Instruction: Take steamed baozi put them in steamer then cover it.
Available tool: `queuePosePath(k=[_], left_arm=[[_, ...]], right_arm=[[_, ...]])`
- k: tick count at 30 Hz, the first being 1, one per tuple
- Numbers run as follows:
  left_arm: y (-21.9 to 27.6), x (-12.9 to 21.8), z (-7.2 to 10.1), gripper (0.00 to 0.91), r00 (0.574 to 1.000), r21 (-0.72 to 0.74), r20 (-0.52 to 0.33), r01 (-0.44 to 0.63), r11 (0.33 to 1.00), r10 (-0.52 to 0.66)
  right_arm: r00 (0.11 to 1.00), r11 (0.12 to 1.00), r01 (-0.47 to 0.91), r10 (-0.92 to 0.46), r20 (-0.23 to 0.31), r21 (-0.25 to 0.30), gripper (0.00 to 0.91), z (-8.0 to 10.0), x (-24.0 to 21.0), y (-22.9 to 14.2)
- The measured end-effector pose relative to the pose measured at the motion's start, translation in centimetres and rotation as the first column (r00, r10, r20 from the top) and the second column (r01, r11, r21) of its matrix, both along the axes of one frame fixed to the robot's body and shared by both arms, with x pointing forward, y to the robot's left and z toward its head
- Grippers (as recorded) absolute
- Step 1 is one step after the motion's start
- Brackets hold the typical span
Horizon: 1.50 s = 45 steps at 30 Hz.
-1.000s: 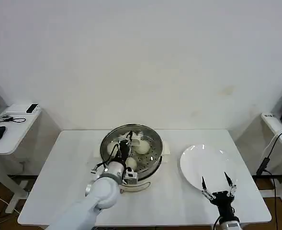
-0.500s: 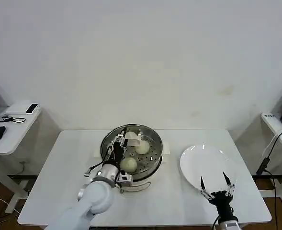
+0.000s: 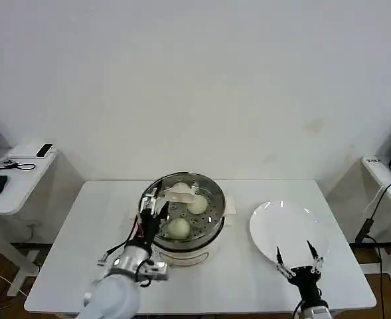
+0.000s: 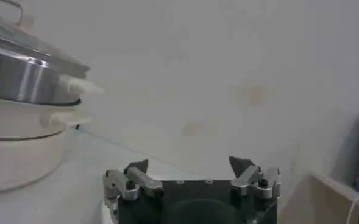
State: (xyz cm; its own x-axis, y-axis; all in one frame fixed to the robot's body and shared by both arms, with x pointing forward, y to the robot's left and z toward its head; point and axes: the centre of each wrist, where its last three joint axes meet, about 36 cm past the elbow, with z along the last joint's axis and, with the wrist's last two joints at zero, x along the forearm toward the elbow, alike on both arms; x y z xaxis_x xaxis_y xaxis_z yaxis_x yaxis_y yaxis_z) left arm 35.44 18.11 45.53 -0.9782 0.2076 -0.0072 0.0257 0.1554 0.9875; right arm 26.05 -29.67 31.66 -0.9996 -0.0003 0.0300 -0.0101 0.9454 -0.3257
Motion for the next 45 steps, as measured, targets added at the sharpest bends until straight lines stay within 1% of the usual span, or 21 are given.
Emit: queuePosePath(k=[3,5,7,9,12,14,17,19,22,27,30,35,45], left_arm=[[2.0,-0.8,-0.6,0.907,1.000,-0.081,-0.013,-0.025,0.996,0.024],[3.6,-1.3,-1.1,0.907,0.999,-0.160,-0.033,-0.045,0.986,0.040],[5.1,-1.8,-1.8,0.907,0.997,-0.250,-0.066,-0.063,0.966,0.048],[6.8,-2.4,-2.5,0.907,0.994,-0.366,-0.100,-0.086,0.927,0.053],[8.9,-3.5,-3.5,0.907,0.987,-0.534,-0.144,-0.133,0.835,0.065],[10.0,-4.4,-4.0,0.907,0.983,-0.636,-0.167,-0.169,0.753,0.079],[11.1,-5.9,-4.8,0.907,0.974,-0.751,-0.204,-0.219,0.623,0.096],[11.5,-7.1,-5.6,0.907,0.968,-0.802,-0.229,-0.248,0.544,0.104],[11.8,-9.0,-6.5,0.907,0.961,-0.849,-0.252,-0.274,0.452,0.110],[12.4,-11.7,-8.0,0.907,0.950,-0.882,-0.278,-0.312,0.354,0.146],[12.6,-13.0,-8.7,0.907,0.943,-0.890,-0.289,-0.328,0.317,0.165],[12.7,-14.6,-9.1,0.907,0.937,-0.899,-0.295,-0.338,0.278,0.185],[12.3,-16.2,-9.2,0.907,0.935,-0.903,-0.296,-0.341,0.262,0.194]], right_arm=[[1.000,1.000,-0.010,0.010,-0.006,0.028,0.907,-0.3,0.2,0.3],[1.000,0.999,-0.018,0.019,-0.015,0.047,0.907,-0.5,0.2,0.5],[0.999,0.998,-0.027,0.029,-0.023,0.062,0.907,-0.6,0.1,0.8],[0.999,0.996,-0.035,0.038,-0.033,0.077,0.907,-0.6,0.0,1.0],[0.998,0.994,-0.051,0.055,-0.044,0.094,0.907,-0.5,-0.3,1.5],[0.996,0.993,-0.062,0.068,-0.052,0.103,0.907,-0.3,-0.5,1.7],[0.995,0.991,-0.070,0.077,-0.063,0.115,0.907,0.1,-0.9,1.7],[0.994,0.990,-0.073,0.082,-0.075,0.121,0.907,0.4,-1.3,1.6],[0.990,0.987,-0.088,0.101,-0.094,0.137,0.907,0.9,-1.9,1.6],[0.984,0.980,-0.107,0.128,-0.124,0.168,0.907,1.8,-2.6,1.5],[0.982,0.976,-0.117,0.142,-0.129,0.181,0.907,2.4,-2.7,1.5],[0.978,0.971,-0.123,0.153,-0.139,0.207,0.907,3.2,-3.0,2.1],[0.972,0.967,-0.132,0.170,-0.165,0.219,0.907,4.2,-3.4,3.0]])
